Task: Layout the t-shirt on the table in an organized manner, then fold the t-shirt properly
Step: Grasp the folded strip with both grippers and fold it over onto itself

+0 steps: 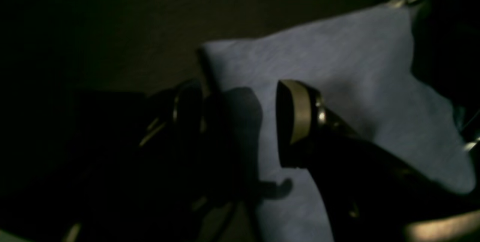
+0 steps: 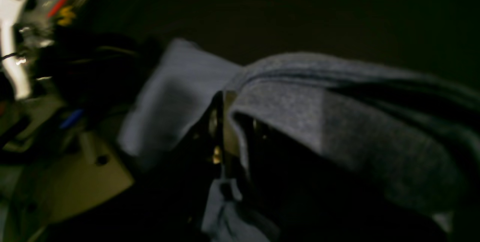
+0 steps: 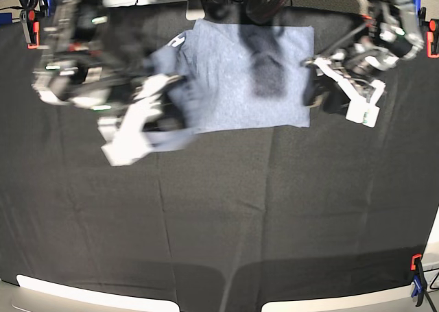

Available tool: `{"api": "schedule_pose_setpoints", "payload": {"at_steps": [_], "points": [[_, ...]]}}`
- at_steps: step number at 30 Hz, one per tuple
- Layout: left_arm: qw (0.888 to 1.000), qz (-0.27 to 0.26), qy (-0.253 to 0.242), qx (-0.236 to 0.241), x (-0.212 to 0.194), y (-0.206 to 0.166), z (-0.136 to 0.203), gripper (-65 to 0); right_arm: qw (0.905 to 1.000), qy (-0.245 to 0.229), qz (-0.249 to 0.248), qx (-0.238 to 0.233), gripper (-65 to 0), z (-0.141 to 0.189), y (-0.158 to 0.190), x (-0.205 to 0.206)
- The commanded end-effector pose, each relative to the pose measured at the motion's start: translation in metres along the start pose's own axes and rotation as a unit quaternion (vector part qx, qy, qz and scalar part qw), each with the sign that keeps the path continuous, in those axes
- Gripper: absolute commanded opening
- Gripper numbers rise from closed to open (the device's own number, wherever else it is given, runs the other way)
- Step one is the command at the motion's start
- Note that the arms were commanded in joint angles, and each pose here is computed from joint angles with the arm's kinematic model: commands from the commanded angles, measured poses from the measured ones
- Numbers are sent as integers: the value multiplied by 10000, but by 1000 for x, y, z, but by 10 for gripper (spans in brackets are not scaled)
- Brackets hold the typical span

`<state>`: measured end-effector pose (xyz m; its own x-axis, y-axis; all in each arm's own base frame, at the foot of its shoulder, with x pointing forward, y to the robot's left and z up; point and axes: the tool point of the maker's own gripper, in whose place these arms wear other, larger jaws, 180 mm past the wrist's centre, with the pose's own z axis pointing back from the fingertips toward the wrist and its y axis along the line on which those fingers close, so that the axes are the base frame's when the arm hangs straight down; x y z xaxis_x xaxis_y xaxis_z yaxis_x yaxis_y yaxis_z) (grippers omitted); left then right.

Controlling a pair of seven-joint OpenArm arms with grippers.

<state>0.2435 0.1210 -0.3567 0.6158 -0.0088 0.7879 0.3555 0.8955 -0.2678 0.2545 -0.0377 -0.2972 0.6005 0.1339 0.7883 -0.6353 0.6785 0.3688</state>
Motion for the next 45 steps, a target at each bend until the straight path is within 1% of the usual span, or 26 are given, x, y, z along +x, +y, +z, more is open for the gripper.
{"api": "schedule_pose_setpoints", "payload": {"at_steps": [1,4,6,10,13,14,16,19,23,28,30,32,34,37,39,40,41,42,43,45], "points": [[9997,-86,-202,-75,13,0,5,-358,9993,-296,120,209,-650,-6,15,17],[9996,-125,-191,-147,15,6,12,-358,9978,-290,151,571,-650,-30,49,21],[9996,-154,-150,-155,13,10,16,-358,9972,-277,198,659,-650,-44,66,27],[9998,-59,-167,126,11,28,29,-358,9968,-236,357,678,-650,-67,94,35],[9991,50,-320,289,13,43,44,-358,9955,-214,498,772,-650,-77,110,37],[9988,57,-378,319,14,48,50,-358,9942,-272,540,895,-650,-79,119,40],[9980,98,-428,445,12,58,63,-358,9930,-304,570,992,-650,-83,129,42],[9969,137,-446,627,8,70,80,-358,9926,-364,588,998,-650,-87,138,45],[9953,221,-560,761,8,80,97,-358,9907,-387,590,1162,-650,-93,149,43],[9947,362,-635,726,10,81,103,-358,9902,-502,208,1289,-650,-111,146,34],[9948,383,-622,703,9,80,103,-358,9869,-611,-12,1492,-650,-116,150,32],[9949,385,-614,704,9,80,103,-358,9815,-669,-127,1790,-650,-118,158,32],[9950,376,-613,694,9,80,103,-358,9769,-651,-69,2036,-650,-120,167,31],[9950,377,-611,695,9,80,103,-358,9712,-597,237,2296,-646,-123,183,32],[9950,377,-608,696,9,80,103,-358,9634,-614,507,2559,-524,-121,198,33],[9950,376,-610,696,9,80,103,-358,9589,-631,596,2703,-460,-120,206,35],[9950,375,-610,695,9,80,103,-358,9544,-659,626,2845,-409,-118,214,36],[9950,375,-608,695,9,80,103,-358,9506,-676,649,2958,-374,-117,220,38],[9950,376,-610,696,9,80,103,-358,9484,-682,697,3016,-361,-117,224,40],[9950,376,-610,696,9,80,103,-358,9464,-698,797,3052,-360,-117,227,43]]}}
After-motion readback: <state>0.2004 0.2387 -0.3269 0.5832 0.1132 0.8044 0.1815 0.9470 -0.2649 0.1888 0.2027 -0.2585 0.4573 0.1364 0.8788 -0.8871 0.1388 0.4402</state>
